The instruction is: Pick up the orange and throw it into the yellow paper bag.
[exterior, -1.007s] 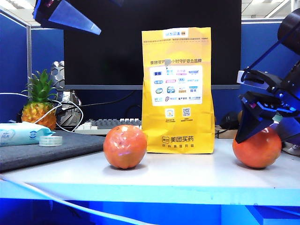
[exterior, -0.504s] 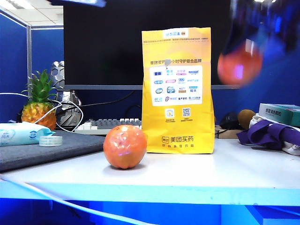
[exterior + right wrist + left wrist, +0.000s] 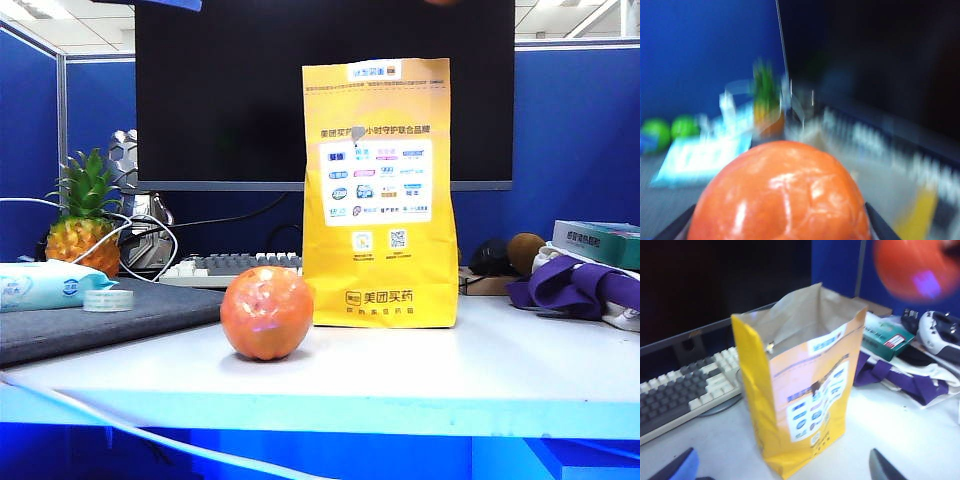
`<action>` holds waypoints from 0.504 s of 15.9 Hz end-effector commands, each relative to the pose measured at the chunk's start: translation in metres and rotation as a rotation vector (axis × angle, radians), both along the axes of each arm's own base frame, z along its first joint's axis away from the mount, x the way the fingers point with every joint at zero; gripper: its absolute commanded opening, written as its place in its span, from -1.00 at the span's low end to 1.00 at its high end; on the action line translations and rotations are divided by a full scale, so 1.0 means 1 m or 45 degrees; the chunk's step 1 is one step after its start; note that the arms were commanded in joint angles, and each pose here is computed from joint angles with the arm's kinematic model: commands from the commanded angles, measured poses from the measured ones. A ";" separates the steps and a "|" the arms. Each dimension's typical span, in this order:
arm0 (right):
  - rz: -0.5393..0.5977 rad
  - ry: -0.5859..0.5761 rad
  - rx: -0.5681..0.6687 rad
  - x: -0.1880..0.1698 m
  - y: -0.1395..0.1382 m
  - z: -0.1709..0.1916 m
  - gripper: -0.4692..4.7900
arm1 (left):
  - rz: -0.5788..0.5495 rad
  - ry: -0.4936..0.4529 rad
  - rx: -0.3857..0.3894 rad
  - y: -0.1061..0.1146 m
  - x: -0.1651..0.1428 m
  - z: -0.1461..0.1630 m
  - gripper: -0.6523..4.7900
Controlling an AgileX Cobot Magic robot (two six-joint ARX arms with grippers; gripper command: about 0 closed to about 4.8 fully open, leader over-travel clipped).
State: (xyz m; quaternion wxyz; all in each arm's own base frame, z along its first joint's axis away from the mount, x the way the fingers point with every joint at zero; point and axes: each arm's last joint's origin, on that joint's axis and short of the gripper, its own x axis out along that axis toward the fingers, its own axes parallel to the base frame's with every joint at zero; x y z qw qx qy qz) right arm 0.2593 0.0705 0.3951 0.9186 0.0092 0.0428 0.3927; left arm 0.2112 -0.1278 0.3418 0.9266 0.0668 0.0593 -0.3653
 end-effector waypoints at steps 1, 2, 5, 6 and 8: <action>0.005 -0.026 0.042 0.045 0.009 -0.007 -0.41 | -0.039 -0.011 -0.022 -0.001 -0.001 0.003 1.00; 0.026 -0.012 0.039 0.058 0.013 -0.009 -0.41 | -0.062 0.006 -0.041 -0.001 -0.001 0.003 1.00; 0.057 0.032 0.068 0.092 0.024 -0.005 -0.37 | -0.059 0.038 -0.063 -0.001 -0.001 0.003 1.00; 0.079 0.038 0.071 0.095 0.026 -0.003 0.29 | -0.058 0.046 -0.058 -0.001 -0.001 0.002 1.00; 0.085 0.037 0.071 0.095 0.026 -0.003 0.95 | -0.058 0.052 -0.054 -0.001 -0.001 0.001 1.00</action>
